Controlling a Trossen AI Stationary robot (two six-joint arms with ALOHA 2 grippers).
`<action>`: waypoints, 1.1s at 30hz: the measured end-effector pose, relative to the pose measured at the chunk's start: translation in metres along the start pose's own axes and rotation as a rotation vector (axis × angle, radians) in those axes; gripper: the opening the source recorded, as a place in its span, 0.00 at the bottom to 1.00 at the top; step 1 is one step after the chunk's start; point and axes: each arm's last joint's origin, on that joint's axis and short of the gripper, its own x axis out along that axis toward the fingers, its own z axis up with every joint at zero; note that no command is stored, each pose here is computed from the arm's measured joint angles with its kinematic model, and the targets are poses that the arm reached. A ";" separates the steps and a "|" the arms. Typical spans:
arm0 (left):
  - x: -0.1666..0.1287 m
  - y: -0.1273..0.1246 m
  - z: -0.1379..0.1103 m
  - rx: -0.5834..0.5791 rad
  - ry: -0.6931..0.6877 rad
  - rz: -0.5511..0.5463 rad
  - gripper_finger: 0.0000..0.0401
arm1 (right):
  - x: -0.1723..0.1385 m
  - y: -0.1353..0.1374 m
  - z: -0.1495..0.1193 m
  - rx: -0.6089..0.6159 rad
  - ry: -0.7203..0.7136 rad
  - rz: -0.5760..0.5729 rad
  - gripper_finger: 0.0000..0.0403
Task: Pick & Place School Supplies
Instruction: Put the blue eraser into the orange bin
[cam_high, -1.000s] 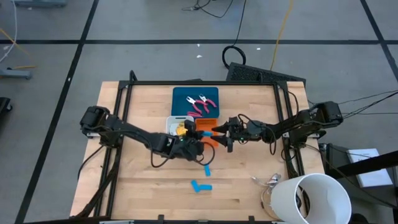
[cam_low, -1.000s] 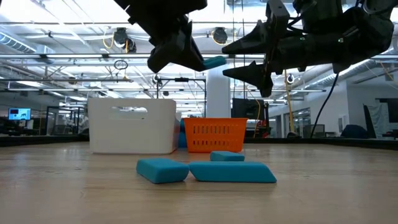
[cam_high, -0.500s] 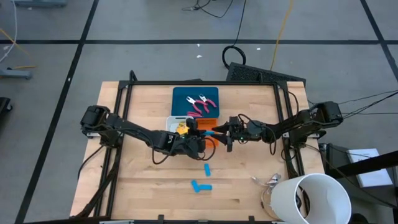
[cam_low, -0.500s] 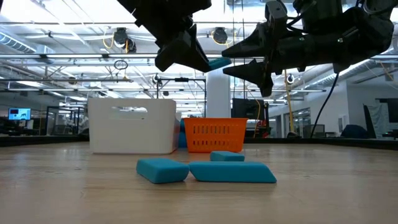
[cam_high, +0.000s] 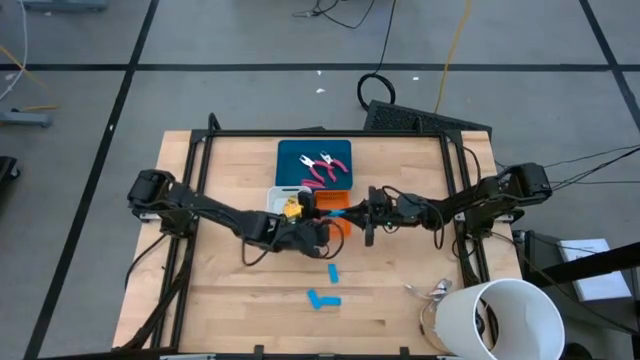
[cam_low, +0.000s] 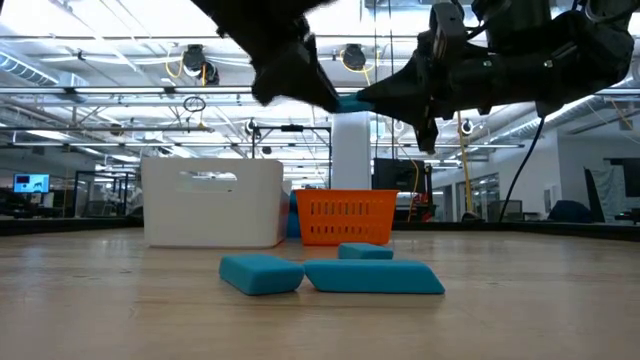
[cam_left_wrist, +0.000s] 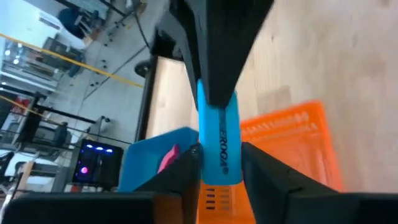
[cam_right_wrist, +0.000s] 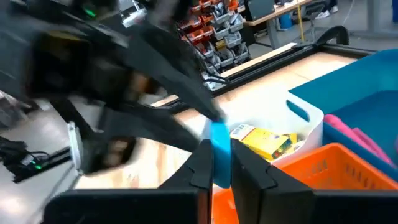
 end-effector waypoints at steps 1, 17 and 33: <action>-0.005 0.000 0.003 -0.016 -0.013 0.009 0.31 | 0.000 0.000 -0.001 -0.011 0.005 -0.008 0.05; -0.070 0.007 0.025 -0.225 -0.214 -0.195 0.53 | 0.001 -0.015 -0.015 -0.079 0.127 -0.145 0.05; -0.061 0.013 0.022 -0.315 -0.196 -0.218 0.36 | 0.026 -0.022 -0.038 -0.132 0.163 -0.150 0.11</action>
